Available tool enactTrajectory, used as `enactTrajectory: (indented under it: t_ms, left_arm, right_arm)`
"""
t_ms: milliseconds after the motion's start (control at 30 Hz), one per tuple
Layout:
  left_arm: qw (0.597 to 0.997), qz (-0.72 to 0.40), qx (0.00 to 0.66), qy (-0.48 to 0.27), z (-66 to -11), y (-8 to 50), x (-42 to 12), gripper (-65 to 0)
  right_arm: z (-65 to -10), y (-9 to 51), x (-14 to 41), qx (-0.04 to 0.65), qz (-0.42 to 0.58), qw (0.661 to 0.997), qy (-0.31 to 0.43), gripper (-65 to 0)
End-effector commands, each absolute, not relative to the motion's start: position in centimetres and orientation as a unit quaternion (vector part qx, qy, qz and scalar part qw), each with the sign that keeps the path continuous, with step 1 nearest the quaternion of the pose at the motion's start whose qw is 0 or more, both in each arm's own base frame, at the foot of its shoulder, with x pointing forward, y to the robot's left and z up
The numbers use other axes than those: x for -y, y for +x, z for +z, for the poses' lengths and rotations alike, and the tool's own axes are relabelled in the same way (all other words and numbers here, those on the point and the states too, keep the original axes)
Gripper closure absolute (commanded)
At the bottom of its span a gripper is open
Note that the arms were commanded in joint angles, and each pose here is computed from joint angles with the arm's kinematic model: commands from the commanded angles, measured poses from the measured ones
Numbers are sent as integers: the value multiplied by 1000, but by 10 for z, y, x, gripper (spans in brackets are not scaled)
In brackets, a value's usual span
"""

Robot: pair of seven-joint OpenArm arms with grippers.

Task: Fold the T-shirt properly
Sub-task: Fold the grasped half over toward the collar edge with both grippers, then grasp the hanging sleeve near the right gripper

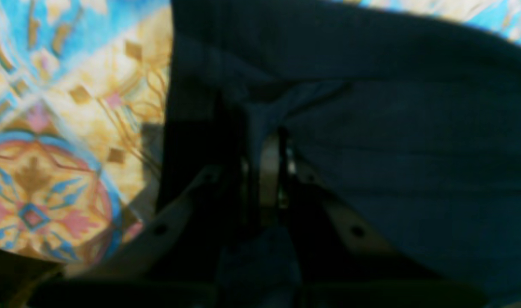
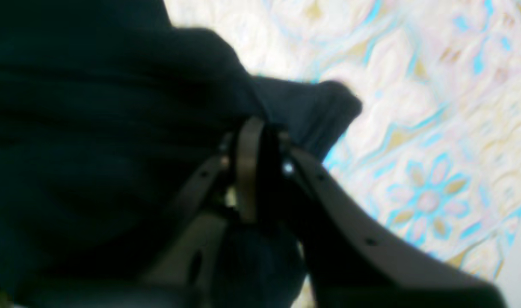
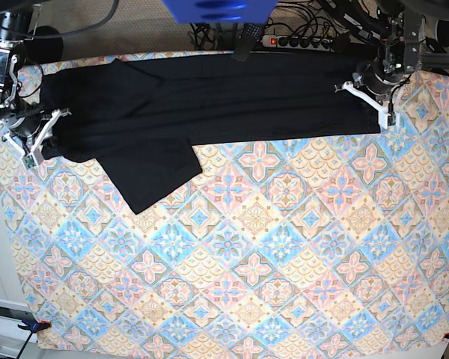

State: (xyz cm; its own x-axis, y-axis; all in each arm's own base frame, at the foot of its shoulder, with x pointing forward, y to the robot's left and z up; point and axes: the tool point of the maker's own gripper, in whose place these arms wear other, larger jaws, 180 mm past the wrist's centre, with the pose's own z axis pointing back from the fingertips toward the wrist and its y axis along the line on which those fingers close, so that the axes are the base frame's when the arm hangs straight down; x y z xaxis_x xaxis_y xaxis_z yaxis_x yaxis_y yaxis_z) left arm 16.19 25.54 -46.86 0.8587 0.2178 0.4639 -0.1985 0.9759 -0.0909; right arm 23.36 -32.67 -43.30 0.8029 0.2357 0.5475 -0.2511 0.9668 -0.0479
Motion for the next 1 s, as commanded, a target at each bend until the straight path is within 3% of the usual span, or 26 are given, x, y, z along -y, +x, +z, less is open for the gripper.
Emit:
enactTrajectory:
  t_ms: [0, 133, 267, 433, 667, 967]
  left_arm:
    - [967, 104, 231, -16, -467, 164, -257, -71]
    - [971, 106, 215, -28, -464, 166, -250, -210]
    - [964, 105, 243, -29, -444, 172, -248, -322]
    - [947, 128, 293, -32, -412, 183, -250, -327]
    - [927, 190, 318, -64, -390, 187, -265, -326]
    - [919, 206, 320, -103, -387, 190, -255, -327]
  right_arm:
    - [-417, 245, 339, 306, 130, 943, -4, -123]
    - [-401, 252, 353, 328, 114, 938, -21, -232]
    - [-361, 269, 362, 379, 115, 917, -50, -242]
    - [-331, 283, 348, 413, 147, 896, -62, -243]
    - [-332, 327, 282, 399, 231, 887, -24, -244]
    - [-388, 347, 236, 338, 262, 904, -4, -245]
